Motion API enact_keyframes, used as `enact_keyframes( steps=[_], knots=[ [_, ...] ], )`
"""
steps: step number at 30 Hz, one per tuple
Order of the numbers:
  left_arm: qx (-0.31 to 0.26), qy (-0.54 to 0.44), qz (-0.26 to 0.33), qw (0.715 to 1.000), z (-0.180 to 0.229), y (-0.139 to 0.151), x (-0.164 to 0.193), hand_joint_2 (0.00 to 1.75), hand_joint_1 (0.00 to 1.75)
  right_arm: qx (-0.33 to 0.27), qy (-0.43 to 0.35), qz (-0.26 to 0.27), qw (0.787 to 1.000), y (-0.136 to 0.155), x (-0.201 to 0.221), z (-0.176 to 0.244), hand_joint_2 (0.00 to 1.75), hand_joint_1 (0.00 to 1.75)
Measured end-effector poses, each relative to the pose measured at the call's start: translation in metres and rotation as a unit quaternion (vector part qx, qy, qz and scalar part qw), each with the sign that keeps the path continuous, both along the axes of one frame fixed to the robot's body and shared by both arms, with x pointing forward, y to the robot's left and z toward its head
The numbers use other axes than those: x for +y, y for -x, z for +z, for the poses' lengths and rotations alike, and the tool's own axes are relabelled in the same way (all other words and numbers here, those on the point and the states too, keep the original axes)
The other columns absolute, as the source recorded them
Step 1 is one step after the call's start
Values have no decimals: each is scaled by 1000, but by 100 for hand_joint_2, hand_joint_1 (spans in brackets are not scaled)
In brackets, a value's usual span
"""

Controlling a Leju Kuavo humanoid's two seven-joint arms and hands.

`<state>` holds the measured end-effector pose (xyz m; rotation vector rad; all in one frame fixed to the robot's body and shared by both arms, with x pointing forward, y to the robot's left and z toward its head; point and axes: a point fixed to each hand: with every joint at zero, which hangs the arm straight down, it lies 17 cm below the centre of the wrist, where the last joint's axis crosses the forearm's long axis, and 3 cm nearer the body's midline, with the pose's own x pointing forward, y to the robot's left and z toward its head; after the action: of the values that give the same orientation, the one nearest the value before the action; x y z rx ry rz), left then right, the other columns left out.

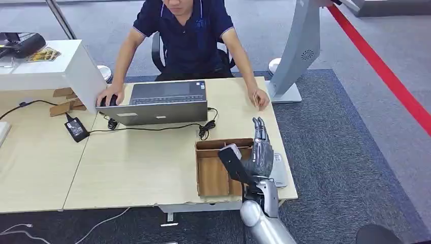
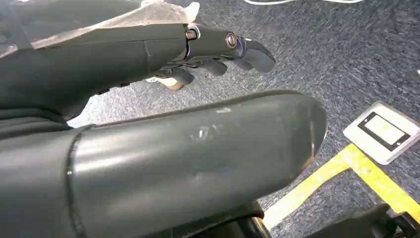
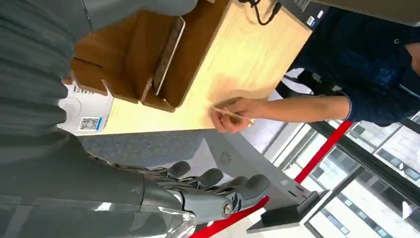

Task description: Pass the card to the sensor for recognition and then transmit it.

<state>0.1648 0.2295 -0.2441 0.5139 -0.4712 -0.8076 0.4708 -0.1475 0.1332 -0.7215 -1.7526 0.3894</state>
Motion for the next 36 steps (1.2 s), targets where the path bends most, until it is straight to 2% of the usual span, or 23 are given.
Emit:
enact_keyframes(
  steps=[13, 36],
  knots=[
    [1, 0, 7, 1000, 0, 1, 1, 0, 0, 30, 18, -13, 999, 9, -13, -25, 175, 0],
    [-3, -2, 7, 1000, 1, 0, 2, 0, 0, 21, 24, -7, 999, 9, -11, -22, 175, 0]
  ],
)
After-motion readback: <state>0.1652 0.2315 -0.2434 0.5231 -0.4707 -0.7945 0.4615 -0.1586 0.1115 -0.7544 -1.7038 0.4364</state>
